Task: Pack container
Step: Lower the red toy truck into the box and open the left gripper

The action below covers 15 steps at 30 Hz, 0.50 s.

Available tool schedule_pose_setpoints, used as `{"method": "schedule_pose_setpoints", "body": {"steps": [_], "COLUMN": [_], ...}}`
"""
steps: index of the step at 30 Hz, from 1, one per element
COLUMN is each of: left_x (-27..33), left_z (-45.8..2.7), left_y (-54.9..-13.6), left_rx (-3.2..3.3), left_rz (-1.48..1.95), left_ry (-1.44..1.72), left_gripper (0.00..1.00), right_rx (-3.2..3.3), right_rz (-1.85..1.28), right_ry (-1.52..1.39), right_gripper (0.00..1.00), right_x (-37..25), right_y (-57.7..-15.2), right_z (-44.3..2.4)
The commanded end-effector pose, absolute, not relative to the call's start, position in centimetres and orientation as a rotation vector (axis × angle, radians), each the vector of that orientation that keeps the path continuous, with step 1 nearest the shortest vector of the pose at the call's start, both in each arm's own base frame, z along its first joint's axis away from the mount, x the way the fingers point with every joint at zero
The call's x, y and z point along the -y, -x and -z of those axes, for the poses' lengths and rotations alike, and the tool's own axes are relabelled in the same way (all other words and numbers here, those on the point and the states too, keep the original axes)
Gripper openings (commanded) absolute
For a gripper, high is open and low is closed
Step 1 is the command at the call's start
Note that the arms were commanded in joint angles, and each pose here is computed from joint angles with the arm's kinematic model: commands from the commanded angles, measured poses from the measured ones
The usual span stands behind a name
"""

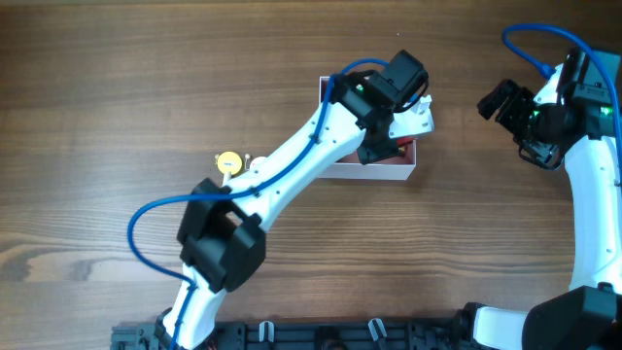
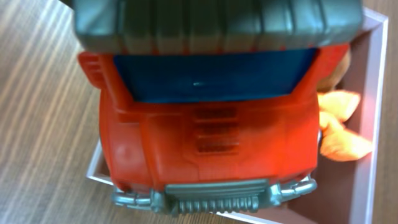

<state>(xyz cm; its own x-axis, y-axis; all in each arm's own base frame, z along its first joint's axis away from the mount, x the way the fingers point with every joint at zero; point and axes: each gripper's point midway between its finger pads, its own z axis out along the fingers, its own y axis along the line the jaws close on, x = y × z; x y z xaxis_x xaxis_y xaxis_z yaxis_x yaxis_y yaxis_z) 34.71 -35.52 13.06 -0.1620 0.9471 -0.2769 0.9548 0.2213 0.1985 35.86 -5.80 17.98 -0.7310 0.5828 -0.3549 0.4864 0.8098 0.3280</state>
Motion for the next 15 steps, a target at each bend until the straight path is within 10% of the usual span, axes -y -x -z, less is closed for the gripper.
{"method": "schedule_pose_setpoints", "body": {"steps": [1,9,13,15], "left_x": [36.0,36.0,35.4,34.7], "left_z": [-11.3,-10.2,-10.0,-9.9], "left_y": [-35.6,-36.8,-36.2,-35.7], "left_rx": [-2.134,-2.147,-2.185,-2.214], "left_rz": [0.028,0.035,0.032,0.012], "left_ry": [-1.803,-1.778,-1.790,-1.803], "left_gripper": [0.04,0.22,1.00,1.00], "right_rx": [-2.549,-2.549,-2.549,-2.549], "right_rz": [-0.307,-0.307,-0.307,-0.307], "right_ry": [-0.818,-0.818,-0.818,-0.818], "right_gripper": [1.00,1.00,1.00,1.00], "right_x": [5.7,5.7,5.7,5.7], "right_y": [-36.0,-36.0,-36.0,-36.0], "right_z": [-17.7,-17.7,-17.7,-17.7]}}
